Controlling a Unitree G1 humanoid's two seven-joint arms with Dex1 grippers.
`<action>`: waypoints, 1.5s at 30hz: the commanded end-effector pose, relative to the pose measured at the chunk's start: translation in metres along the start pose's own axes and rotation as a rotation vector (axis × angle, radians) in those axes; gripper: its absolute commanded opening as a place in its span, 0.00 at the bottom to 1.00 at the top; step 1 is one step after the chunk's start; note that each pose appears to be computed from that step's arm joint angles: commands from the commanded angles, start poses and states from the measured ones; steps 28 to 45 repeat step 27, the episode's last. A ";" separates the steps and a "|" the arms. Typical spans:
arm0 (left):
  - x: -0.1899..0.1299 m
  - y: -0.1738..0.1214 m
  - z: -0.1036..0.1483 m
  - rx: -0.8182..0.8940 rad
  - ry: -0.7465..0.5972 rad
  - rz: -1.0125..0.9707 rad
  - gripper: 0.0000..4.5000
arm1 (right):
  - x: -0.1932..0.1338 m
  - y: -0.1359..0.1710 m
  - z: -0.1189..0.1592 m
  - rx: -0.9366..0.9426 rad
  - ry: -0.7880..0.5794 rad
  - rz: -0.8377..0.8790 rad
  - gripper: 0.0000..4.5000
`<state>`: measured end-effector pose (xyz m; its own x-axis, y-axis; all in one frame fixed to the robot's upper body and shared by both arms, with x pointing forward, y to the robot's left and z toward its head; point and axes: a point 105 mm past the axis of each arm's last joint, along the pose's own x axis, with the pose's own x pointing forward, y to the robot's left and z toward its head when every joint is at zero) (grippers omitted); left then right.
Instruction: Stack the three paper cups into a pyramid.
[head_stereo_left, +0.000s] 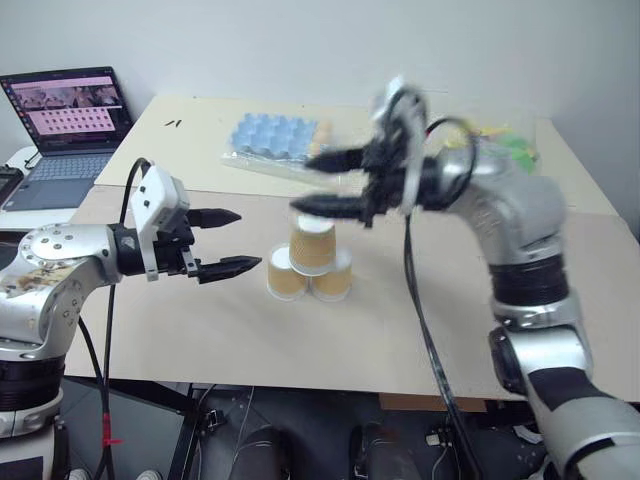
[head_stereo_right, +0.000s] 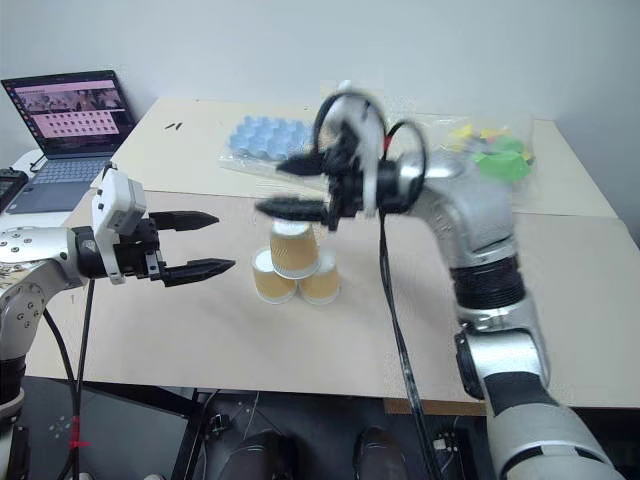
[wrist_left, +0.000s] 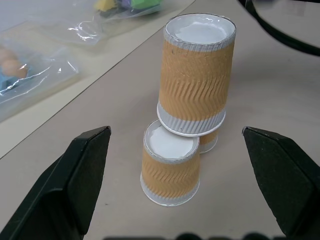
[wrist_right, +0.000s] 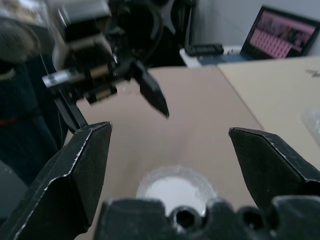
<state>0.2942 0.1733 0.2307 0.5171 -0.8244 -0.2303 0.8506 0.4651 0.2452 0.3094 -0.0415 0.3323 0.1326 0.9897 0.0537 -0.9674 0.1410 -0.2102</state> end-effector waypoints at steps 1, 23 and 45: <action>-0.011 0.006 0.005 -0.015 -0.043 0.072 1.00 | -0.039 0.007 0.063 0.024 -0.259 -0.021 0.97; -0.062 0.095 -0.136 -0.309 -0.132 1.354 1.00 | -0.202 -0.081 -0.176 -0.100 0.208 -1.495 0.97; -0.064 0.101 -0.136 -0.285 -0.151 1.379 1.00 | -0.207 -0.076 -0.188 -0.083 0.196 -1.535 0.97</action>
